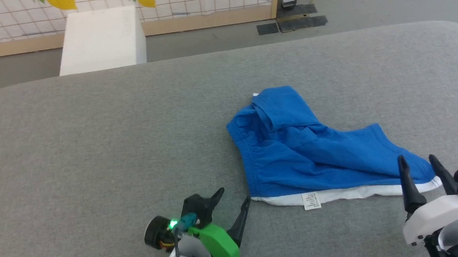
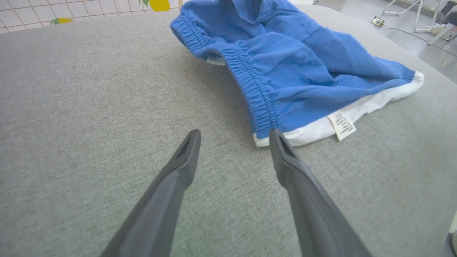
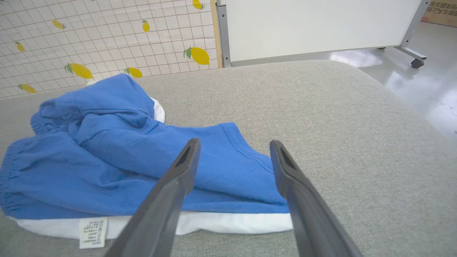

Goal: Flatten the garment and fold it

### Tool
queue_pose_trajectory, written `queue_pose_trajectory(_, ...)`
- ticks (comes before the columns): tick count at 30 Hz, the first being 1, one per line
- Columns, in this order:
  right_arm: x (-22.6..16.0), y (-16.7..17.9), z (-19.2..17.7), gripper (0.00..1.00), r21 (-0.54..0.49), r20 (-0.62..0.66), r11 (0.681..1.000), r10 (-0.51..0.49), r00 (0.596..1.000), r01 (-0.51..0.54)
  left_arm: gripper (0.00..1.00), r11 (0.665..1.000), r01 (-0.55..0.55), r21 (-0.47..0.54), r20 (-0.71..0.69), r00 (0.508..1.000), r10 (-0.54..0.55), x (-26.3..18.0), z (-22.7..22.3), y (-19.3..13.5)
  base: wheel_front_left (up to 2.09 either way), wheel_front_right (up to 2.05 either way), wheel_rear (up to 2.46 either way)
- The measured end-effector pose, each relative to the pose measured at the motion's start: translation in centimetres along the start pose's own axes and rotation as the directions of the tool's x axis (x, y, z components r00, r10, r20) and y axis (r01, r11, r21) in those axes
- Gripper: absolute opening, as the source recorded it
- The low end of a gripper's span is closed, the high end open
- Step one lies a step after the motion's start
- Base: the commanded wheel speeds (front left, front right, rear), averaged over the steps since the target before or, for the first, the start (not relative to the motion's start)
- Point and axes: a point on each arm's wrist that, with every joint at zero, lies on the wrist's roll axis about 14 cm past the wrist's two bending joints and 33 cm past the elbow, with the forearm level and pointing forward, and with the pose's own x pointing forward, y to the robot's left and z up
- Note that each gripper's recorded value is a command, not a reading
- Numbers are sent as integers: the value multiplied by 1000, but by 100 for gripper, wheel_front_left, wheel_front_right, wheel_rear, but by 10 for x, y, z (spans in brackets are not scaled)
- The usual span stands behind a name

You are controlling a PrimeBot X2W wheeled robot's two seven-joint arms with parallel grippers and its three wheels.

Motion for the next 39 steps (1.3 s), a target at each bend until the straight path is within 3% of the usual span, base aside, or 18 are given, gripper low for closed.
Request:
queue_pose_trajectory(15, -2, -6, -19, 100, 29, -46, 999, -22, 999, 24, 100, 994, 108, -15, -184, 977, -109, 34, -29, -19, 0, 0, 0)
queue_pose_trajectory(16, -2, -6, -19, 100, 29, -48, 999, -24, 999, 25, 83, 993, 113, -21, -193, 975, -115, 36, -30, -20, 0, 0, 0)
queue_pose_trajectory(18, -2, -7, -22, 100, 29, -55, 999, -28, 998, 30, 0, 992, 128, -23, -199, 971, -130, 38, -31, -23, 0, 0, 0)
queue_pose_trajectory(25, -2, -8, -27, 100, 32, -67, 999, -31, 997, 33, 0, 993, 107, -55, -215, 970, -116, 35, -34, -15, 0, 0, 0)
queue_pose_trajectory(32, 0, -12, -47, 100, 35, -182, 998, -39, 983, 46, 0, 998, -27, -65, -195, 981, 13, 19, -29, 25, 0, 0, 0)
queue_pose_trajectory(39, -1, 5, -87, 100, 30, -391, 1000, 9, 920, 2, 0, 991, -98, -86, -189, 979, 81, 2, -27, 46, 0, 0, 0)
